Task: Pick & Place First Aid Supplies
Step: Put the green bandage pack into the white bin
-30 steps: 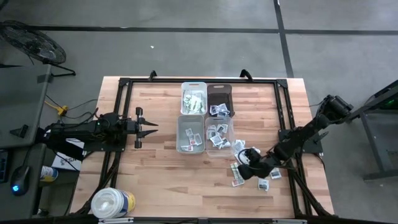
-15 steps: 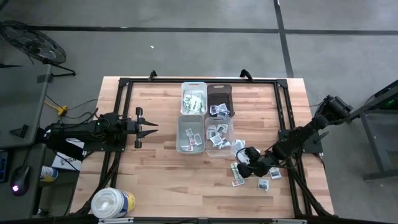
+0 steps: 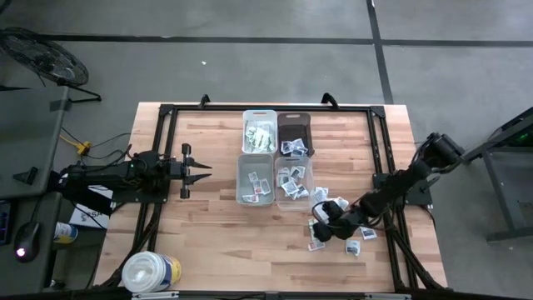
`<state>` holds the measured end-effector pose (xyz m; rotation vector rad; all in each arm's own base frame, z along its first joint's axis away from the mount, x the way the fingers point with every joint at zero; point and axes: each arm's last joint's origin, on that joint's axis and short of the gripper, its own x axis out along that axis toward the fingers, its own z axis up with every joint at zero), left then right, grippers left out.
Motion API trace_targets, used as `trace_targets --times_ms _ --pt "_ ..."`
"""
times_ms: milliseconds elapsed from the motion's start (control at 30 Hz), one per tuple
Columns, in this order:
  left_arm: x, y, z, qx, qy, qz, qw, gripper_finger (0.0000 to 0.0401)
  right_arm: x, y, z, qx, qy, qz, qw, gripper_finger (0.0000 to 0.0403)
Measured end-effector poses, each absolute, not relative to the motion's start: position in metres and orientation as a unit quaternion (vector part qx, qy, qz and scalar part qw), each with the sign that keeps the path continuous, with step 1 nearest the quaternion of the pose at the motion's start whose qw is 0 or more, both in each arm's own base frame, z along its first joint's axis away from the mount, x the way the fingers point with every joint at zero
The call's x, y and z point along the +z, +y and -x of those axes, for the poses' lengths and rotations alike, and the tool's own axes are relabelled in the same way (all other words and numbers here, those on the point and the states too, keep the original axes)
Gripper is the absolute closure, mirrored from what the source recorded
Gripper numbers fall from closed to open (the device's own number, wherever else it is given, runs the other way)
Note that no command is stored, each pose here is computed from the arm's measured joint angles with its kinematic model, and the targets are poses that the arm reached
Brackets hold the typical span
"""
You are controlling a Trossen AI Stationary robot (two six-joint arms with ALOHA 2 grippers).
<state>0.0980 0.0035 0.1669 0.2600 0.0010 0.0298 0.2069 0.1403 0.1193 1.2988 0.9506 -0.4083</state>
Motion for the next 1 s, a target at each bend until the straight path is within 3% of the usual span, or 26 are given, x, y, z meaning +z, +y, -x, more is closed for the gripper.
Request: trace_targets --times_ms 200,567,1000 --pt "0.167 0.004 -0.098 0.015 0.001 -0.13 0.991 0.0305 0.114 0.14 -0.211 -0.182 0.422 -0.579 0.674 0.0252" --pt "0.167 0.004 -0.098 0.015 0.001 -0.13 0.991 0.0305 0.11 0.137 -0.212 -0.193 0.424 -0.578 0.67 0.039" --pt "0.167 0.004 -0.098 0.015 0.001 -0.13 0.991 0.0305 0.12 0.138 -0.214 -0.176 0.408 -0.58 0.683 0.0402"
